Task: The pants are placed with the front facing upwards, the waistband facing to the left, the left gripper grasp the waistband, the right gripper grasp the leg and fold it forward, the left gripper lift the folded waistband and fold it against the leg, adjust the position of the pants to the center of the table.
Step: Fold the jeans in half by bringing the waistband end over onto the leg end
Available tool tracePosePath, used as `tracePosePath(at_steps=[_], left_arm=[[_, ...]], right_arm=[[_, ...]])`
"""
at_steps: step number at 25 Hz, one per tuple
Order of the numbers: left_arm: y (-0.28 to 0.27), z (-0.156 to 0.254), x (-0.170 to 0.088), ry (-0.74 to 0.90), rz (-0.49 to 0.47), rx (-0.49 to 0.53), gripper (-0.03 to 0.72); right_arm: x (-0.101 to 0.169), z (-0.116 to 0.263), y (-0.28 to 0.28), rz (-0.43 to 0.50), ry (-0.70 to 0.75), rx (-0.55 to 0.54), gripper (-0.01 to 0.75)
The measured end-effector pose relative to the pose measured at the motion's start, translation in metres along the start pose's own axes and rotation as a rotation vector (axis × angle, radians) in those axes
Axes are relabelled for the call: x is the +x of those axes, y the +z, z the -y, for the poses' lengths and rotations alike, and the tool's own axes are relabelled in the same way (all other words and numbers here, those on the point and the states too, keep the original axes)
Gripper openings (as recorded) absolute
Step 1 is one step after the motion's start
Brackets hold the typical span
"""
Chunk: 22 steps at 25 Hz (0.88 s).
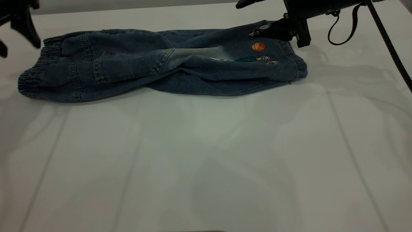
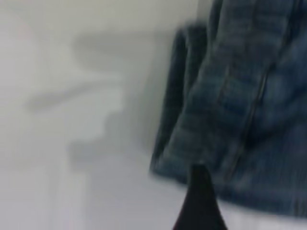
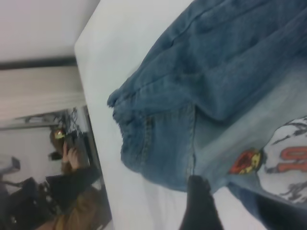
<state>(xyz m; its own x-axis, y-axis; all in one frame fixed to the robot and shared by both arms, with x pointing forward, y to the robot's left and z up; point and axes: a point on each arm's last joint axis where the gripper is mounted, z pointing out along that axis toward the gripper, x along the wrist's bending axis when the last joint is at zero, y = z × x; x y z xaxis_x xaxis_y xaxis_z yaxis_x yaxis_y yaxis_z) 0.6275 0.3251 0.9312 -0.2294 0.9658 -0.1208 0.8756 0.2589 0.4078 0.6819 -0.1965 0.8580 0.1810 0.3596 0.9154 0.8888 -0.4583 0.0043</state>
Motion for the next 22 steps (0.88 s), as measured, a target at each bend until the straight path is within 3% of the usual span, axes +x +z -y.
tracePosePath(at_steps=[3, 6, 13, 17, 22], left_arm=[[0.000, 0.006, 0.005, 0.042, -0.009, 0.075, 0.478], [0.002, 0.006, 0.017, -0.015, -0.002, 0.097, 0.478], [0.013, 0.008, 0.062, -0.254, 0.174, 0.152, 0.464], [0.021, 0.007, 0.067, -0.298, 0.246, 0.135, 0.463], [0.026, 0.009, 0.067, -0.249, 0.256, 0.137, 0.496]], right_arm=[[0.000, 0.001, 0.000, -0.003, -0.007, 0.007, 0.417], [0.000, 0.001, 0.000, -0.002, -0.016, 0.009, 0.417], [0.000, 0.001, 0.000, 0.000, -0.024, 0.014, 0.417], [0.000, 0.002, 0.000, 0.000, -0.030, 0.017, 0.417], [0.000, 0.002, 0.000, 0.000, -0.031, 0.019, 0.417]])
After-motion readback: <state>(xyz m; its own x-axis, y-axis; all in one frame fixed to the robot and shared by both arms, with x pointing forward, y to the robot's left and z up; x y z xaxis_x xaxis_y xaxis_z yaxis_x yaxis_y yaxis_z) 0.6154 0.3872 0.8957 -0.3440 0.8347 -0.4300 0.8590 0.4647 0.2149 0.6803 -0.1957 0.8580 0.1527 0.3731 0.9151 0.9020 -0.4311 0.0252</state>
